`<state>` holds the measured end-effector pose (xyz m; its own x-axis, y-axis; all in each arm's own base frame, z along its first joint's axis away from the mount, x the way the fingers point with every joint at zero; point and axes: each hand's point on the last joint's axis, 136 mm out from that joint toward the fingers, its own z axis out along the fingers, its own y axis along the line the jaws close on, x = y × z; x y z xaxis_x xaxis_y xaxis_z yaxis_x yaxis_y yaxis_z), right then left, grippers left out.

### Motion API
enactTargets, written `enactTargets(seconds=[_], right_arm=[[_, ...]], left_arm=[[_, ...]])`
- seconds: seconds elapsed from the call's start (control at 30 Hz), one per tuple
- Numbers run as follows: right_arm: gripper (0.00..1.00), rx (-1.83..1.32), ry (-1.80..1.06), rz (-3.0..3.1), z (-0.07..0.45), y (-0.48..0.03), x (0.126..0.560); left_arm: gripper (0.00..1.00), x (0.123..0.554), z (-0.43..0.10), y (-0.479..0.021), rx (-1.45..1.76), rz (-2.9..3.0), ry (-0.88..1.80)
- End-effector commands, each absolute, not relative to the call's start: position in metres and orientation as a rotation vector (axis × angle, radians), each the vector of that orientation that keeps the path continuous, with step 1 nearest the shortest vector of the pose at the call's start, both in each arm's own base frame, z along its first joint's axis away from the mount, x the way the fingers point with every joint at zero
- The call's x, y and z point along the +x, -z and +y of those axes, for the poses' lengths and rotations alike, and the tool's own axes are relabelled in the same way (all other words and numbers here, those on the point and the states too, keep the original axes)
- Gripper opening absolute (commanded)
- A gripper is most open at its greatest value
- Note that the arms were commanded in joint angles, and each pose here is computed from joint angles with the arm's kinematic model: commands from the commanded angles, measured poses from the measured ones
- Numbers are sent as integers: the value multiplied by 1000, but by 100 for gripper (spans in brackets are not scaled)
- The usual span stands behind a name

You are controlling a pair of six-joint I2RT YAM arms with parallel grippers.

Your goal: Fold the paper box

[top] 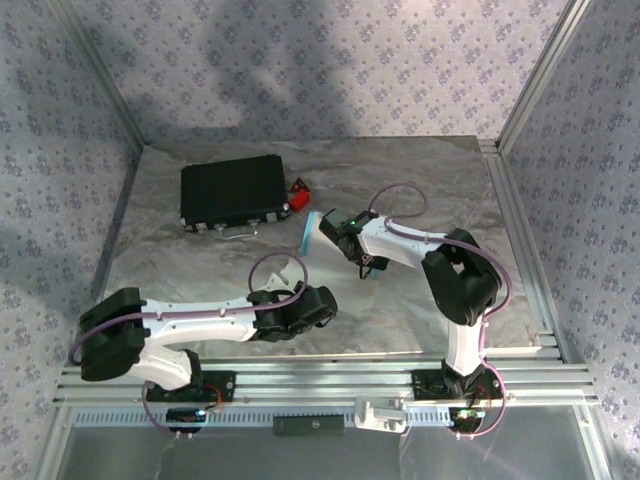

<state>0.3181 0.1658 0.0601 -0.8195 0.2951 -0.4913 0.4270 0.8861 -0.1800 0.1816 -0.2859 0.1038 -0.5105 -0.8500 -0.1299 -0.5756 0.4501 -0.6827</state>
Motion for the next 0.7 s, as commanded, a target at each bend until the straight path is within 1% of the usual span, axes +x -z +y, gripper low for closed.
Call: enactTargets(seconds=[0.0,0.13,0.2,0.23,0.3,0.43,0.57,0.67], right_arm=[[9,571,360,2619,162,-61,308],[42,520,228,2589,174,-91,310],[51,492,183,2582,178,-106,309],[54,471,152,2574,179,-116,309],[60,414,68,2566,187,-132,308],[63,320,-48,2554,195,-158,303],[61,279,-118,2528,193,-176,300],[61,274,-143,2495,184,-187,298]], left_arm=[[8,183,-263,-115,-1309,2177,738],[5,185,-252,-122,-1258,2198,657],[3,186,-248,-124,-1224,2216,627],[1,188,-245,-126,-1206,2223,609],[0,191,-240,-130,-1163,2240,575],[0,200,-228,-143,-999,2300,455],[0,212,-221,-155,-795,2388,352],[0,228,-214,-170,-540,2449,232]])
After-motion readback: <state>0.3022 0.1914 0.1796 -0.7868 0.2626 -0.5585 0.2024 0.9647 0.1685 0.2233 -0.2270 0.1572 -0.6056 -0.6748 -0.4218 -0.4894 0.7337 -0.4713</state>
